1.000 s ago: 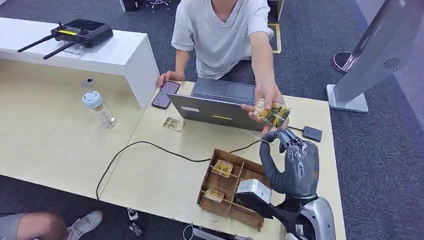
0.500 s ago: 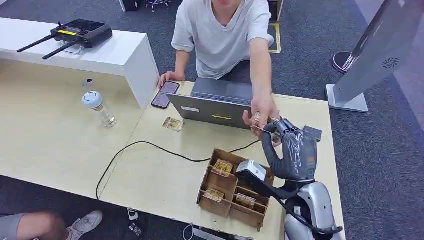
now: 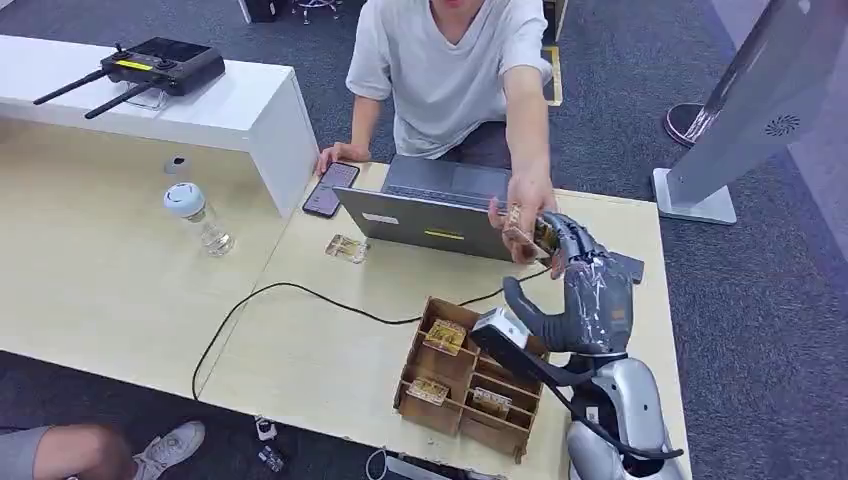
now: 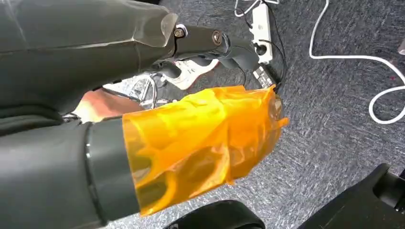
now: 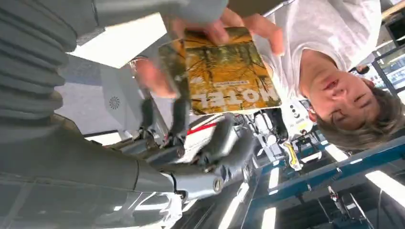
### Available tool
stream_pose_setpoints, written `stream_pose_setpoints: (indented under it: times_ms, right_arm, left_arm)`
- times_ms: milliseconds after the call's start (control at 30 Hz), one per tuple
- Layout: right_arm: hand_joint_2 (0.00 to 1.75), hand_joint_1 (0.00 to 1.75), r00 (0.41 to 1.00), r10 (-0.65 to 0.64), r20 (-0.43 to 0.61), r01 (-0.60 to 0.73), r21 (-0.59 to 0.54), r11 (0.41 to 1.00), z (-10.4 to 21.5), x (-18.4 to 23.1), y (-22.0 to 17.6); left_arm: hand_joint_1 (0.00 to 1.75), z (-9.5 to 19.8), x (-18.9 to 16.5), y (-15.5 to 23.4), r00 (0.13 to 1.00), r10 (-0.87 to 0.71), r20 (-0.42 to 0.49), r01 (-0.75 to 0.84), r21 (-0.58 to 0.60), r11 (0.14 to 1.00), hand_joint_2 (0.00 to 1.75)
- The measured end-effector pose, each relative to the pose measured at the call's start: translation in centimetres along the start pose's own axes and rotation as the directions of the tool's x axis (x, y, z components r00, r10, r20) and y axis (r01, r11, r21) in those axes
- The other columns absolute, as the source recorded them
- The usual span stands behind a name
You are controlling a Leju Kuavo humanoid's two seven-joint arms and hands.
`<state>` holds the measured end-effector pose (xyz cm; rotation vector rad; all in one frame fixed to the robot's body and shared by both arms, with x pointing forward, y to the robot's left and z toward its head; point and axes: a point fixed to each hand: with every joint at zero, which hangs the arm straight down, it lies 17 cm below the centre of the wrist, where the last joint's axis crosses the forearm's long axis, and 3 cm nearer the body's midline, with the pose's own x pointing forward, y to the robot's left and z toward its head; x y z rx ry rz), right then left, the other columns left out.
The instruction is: Pass the card to the sensor for recognition and then transmit it.
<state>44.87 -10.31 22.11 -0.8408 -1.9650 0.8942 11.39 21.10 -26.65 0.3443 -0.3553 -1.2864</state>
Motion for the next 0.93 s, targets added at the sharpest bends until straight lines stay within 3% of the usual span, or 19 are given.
stream_pose_setpoints:
  times_ms: [233, 533, 700, 933]
  right_arm:
    - [0.00, 0.00, 0.999, -0.030, 0.021, 0.030, -0.034, 0.999, 0.6, 1.0, -0.9]
    - [0.00, 0.00, 0.980, -0.173, 0.099, 0.187, -0.149, 0.971, 2.9, 3.8, -4.1]
    - [0.00, 0.00, 0.907, -0.389, 0.163, 0.414, -0.168, 0.894, 4.2, 5.8, -6.2]
    - [0.00, 0.00, 0.788, -0.559, 0.257, 0.599, -0.110, 0.793, 7.4, 8.3, -6.9]
  left_arm:
    - [0.00, 0.0, -0.1, -0.1, 1.000, 0.017, -0.006, -0.017, 0.001, 1.000, 0.00]
    - [0.00, 0.2, -0.4, -0.4, 0.998, 0.055, -0.019, -0.055, 0.012, 0.998, 0.00]
    - [0.00, 0.2, -0.8, -0.3, 0.995, 0.088, -0.041, -0.088, 0.014, 0.996, 0.00]
    - [0.00, 0.2, -0.9, -0.4, 0.991, 0.127, -0.047, -0.126, 0.016, 0.992, 0.00]
